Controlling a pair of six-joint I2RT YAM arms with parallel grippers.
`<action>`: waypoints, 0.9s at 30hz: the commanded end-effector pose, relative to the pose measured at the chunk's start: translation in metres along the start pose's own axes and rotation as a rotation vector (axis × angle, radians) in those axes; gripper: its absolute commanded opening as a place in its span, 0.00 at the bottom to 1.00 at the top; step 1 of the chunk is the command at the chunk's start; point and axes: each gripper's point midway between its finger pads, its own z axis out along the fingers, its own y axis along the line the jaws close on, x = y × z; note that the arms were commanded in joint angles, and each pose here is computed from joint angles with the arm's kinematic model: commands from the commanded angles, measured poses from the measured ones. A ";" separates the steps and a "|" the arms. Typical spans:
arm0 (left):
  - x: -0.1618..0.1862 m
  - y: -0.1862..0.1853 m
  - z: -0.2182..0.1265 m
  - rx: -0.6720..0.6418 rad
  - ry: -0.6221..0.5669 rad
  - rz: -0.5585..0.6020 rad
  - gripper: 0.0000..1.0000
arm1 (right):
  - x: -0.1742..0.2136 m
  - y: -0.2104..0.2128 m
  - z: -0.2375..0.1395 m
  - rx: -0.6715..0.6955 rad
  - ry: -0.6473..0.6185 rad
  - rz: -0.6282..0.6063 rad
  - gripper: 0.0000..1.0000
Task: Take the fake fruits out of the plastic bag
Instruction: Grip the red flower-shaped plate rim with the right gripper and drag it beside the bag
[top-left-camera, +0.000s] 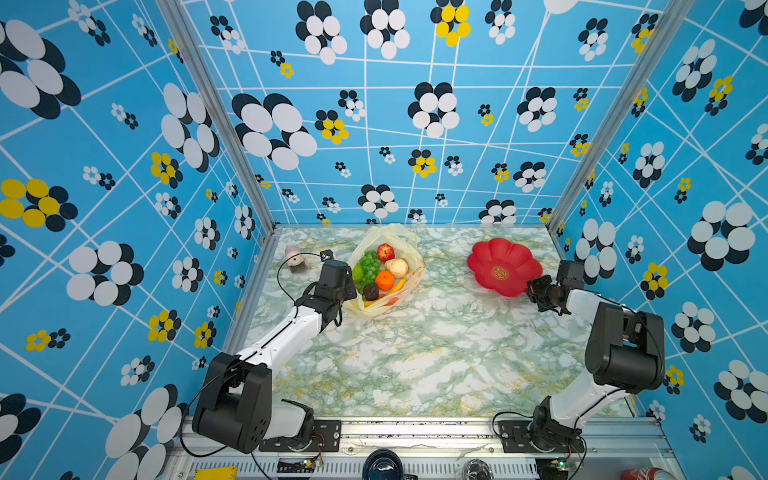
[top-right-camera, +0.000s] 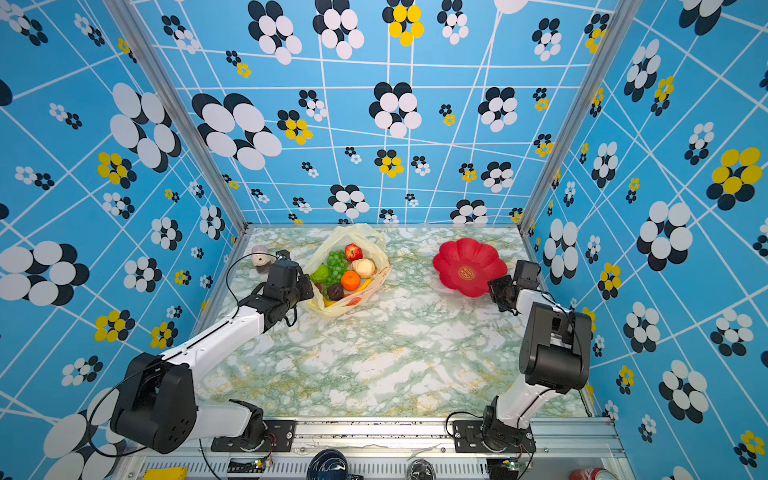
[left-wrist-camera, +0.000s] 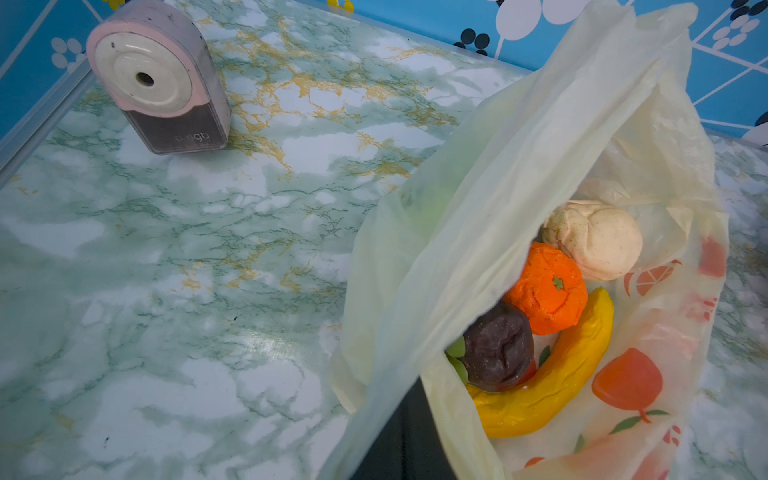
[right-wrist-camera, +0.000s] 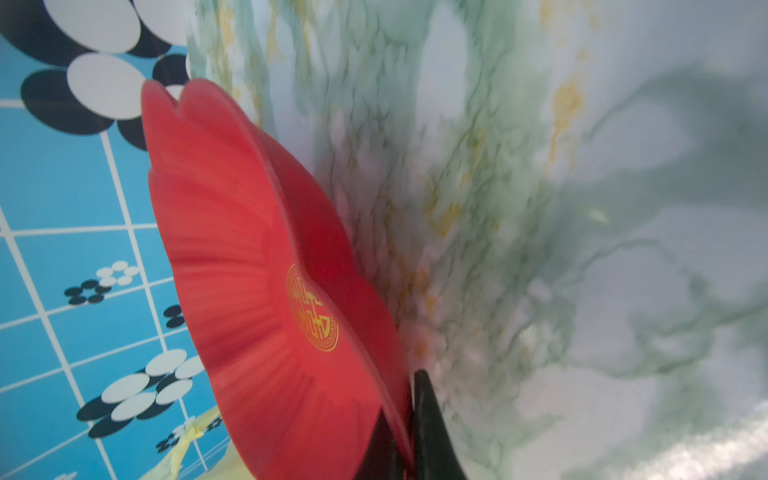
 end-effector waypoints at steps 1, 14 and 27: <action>0.020 0.009 -0.004 -0.034 0.036 -0.031 0.00 | 0.039 0.011 -0.017 -0.060 0.092 -0.095 0.05; 0.021 0.017 -0.014 -0.043 -0.026 -0.008 0.00 | 0.151 -0.009 -0.069 -0.049 0.321 -0.381 0.04; 0.023 0.020 -0.011 -0.065 -0.024 0.017 0.00 | 0.219 -0.057 -0.073 0.006 0.440 -0.534 0.04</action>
